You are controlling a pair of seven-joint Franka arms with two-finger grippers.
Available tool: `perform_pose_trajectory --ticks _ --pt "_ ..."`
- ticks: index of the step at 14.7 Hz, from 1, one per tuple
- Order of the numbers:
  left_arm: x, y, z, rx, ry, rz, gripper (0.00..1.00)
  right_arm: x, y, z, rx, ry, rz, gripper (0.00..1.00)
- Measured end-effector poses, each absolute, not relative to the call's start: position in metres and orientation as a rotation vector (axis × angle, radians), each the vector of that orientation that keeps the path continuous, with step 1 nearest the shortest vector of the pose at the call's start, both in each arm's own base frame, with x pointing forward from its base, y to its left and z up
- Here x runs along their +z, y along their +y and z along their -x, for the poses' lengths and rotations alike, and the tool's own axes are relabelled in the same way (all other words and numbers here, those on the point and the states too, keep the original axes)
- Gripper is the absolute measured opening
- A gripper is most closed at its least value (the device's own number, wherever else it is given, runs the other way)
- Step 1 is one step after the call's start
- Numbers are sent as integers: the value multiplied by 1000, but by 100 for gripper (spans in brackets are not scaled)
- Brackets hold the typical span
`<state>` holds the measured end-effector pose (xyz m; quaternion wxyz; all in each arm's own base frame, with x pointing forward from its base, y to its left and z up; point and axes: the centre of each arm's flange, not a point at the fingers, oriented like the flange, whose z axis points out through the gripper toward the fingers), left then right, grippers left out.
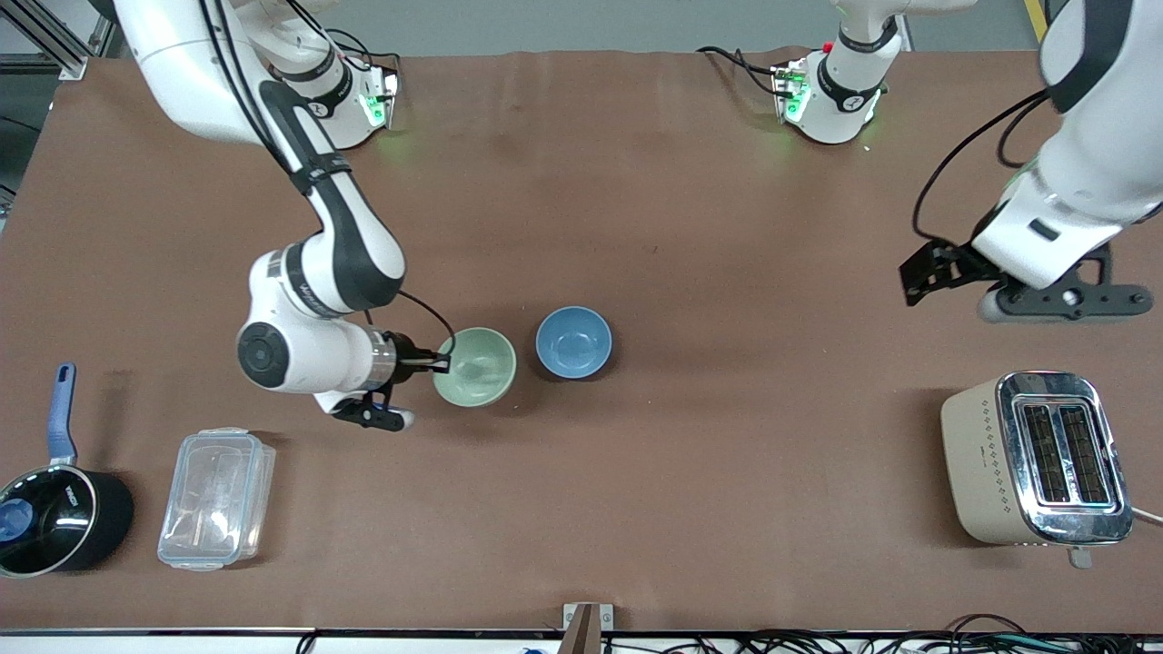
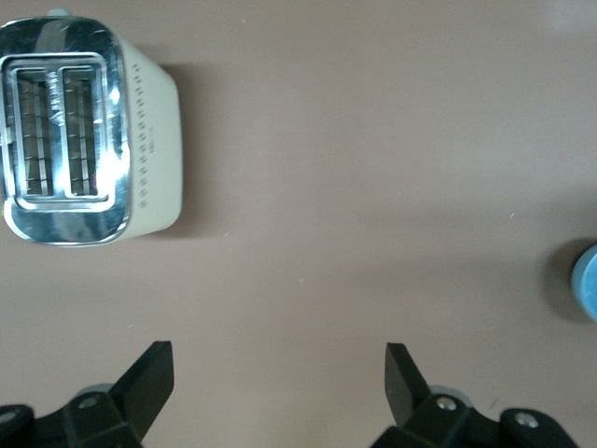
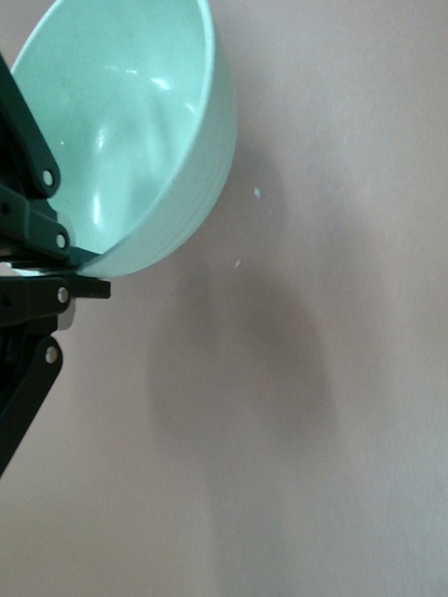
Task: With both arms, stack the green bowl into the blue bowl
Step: 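Carry the green bowl over the blue bowl while the left gripper withdraws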
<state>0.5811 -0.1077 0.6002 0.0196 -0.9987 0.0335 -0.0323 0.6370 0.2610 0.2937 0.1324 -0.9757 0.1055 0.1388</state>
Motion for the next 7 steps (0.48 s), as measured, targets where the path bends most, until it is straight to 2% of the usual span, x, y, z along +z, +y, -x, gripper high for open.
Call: perform_pose_trajectory --ticks 7 --pt "611 -70 -550 -30 98 3125 100 289 315 -631 396 301 2838 4"
